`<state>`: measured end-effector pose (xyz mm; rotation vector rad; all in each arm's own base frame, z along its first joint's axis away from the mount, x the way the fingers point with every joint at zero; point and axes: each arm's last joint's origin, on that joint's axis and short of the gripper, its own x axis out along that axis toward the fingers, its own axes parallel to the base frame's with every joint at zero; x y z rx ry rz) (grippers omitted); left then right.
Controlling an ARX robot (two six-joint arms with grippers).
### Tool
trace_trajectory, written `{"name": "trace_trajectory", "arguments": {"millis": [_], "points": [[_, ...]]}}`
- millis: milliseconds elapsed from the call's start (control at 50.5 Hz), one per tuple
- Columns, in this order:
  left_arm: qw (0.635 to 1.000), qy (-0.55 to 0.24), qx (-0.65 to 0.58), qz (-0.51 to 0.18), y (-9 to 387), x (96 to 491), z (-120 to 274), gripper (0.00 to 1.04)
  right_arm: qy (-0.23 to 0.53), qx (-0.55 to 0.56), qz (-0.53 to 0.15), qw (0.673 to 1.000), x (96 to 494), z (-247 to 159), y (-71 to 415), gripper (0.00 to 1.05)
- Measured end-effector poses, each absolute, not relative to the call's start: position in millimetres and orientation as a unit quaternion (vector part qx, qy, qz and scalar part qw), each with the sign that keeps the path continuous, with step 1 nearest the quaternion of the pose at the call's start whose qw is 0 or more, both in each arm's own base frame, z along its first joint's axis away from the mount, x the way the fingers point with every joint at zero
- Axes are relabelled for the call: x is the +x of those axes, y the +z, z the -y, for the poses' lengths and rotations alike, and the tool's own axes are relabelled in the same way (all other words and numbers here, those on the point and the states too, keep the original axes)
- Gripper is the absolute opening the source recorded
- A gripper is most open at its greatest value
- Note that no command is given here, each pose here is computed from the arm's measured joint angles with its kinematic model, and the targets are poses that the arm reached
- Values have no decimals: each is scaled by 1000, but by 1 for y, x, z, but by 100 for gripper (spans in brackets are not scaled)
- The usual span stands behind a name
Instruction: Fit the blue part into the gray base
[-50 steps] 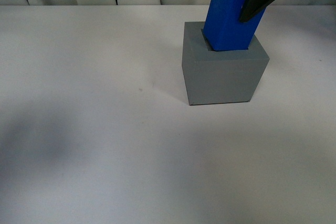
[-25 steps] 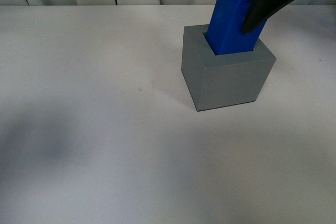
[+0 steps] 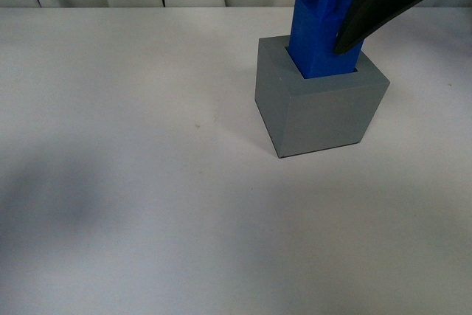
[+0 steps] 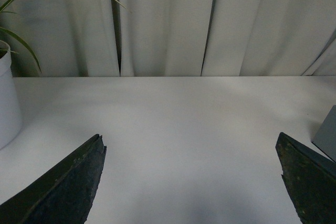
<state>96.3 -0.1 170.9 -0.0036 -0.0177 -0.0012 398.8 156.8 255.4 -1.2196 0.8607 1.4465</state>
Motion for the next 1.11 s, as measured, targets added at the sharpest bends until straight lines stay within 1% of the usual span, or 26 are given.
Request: {"name": "trace_trajectory", "arguments": {"millis": [79,99,218,297,396,495,535,595,753,832,872,932,1031,1070,1110], "points": [[1000,-1,-2,9,171,96,0,99,602,-500,-355,512,399,-156,255,72],[1000,-1,-2,9,171,96,0,99,602,-497,-353,517,400,-155,255,77],[1000,-1,-2,9,171,96,0,99,606,-478,-341,537,398,-148,259,99],[1000,-1,-2,9,171,96,0,99,607,-465,-334,551,394,-143,263,97],[1000,0,-2,9,171,96,0,99,599,-448,-305,590,385,-128,275,97],[1000,0,-2,9,171,96,0,99,583,-419,-261,646,370,-109,289,97],[1000,-1,-2,9,171,96,0,99,579,-409,-250,659,365,-103,292,97],[1000,-1,-2,9,171,96,0,99,571,-380,-217,694,350,-90,296,97],[1000,-1,-2,9,171,96,0,99,543,-319,-161,760,309,-66,287,97],[1000,-1,-2,9,171,96,0,99,514,-294,-139,794,288,-54,278,97],[1000,-1,-2,9,171,96,0,99,493,-274,-115,817,275,-46,274,97],[1000,0,-2,9,171,96,0,99,476,-257,-94,836,261,-38,268,97],[1000,-1,-2,9,171,96,0,99,387,-212,-65,895,232,-23,255,97],[1000,0,-2,9,171,96,0,99,360,-189,-57,912,224,-21,250,97],[1000,-1,-2,9,171,96,0,99,355,-170,-55,918,221,-21,249,97]]}}
